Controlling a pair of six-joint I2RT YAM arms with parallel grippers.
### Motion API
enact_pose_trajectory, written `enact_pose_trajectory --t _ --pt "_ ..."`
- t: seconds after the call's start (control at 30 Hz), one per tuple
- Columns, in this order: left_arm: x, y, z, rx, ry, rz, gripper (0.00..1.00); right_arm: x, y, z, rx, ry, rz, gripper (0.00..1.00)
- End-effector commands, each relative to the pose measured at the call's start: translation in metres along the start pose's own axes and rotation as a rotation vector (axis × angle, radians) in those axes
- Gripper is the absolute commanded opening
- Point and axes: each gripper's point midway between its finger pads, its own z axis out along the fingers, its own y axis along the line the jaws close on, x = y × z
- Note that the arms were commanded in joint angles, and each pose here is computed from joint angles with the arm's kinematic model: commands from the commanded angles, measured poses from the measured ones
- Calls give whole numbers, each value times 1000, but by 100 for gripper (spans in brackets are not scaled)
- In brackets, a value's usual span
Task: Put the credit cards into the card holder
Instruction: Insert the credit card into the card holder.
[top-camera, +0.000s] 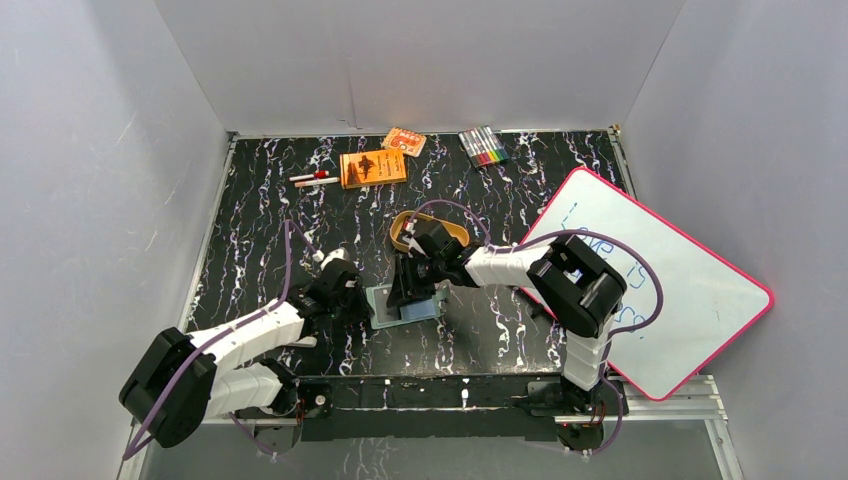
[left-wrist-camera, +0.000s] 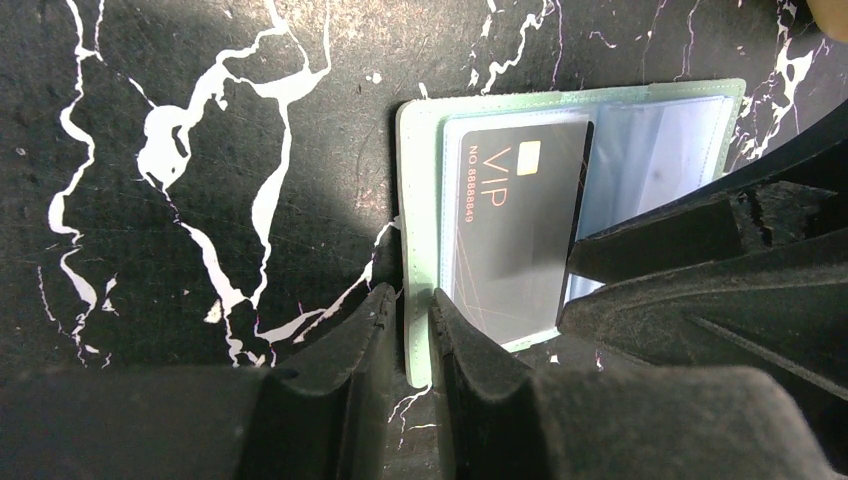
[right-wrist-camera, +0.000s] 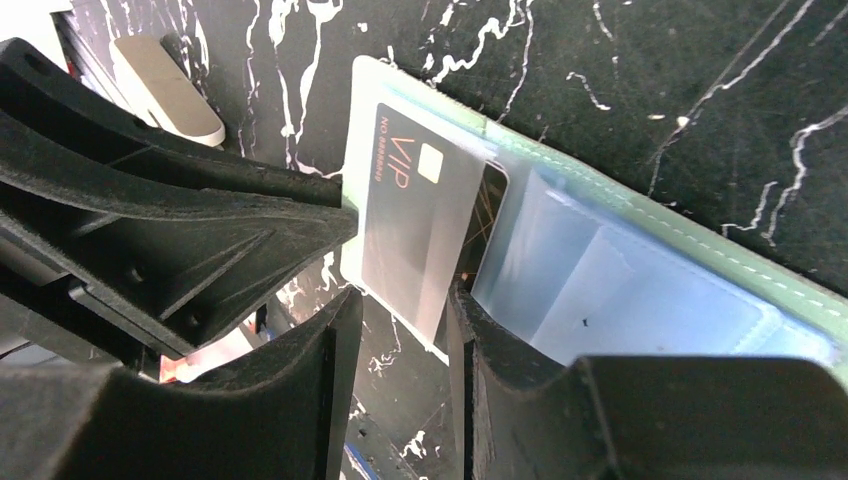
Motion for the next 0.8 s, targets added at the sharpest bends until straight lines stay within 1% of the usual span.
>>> enact_pose_trajectory --t 0.0,0.13,0.27,0.33,0.37,0.47,0.53,0.63,0.77 --pt "3 1 1 5 6 4 17 -11 23 1 -88 -18 -47 44" --pt "2 1 -1 3 3 7 17 -17 29 -12 -80 -63 -59 45" --pt "-11 3 -12 -24 -47 1 19 -43 31 -45 9 -205 -113 47" --pt "-20 -2 -22 -8 -86 -13 23 -62 29 -68 66 -287 -136 47" --pt "-25 -5 -27 3 -108 -21 26 -72 27 -79 97 -330 -139 47" --pt "-38 -10 -44 24 -165 -44 43 -103 17 -110 153 -459 -107 47" --pt "-46 -13 -54 40 -201 -55 50 -122 5 -121 181 -531 -59 47" --pt "-55 -15 -63 51 -244 -70 56 -141 -14 -121 219 -560 30 47" --pt "-58 -10 -67 36 -270 -88 59 -161 -33 -113 261 -605 117 48"
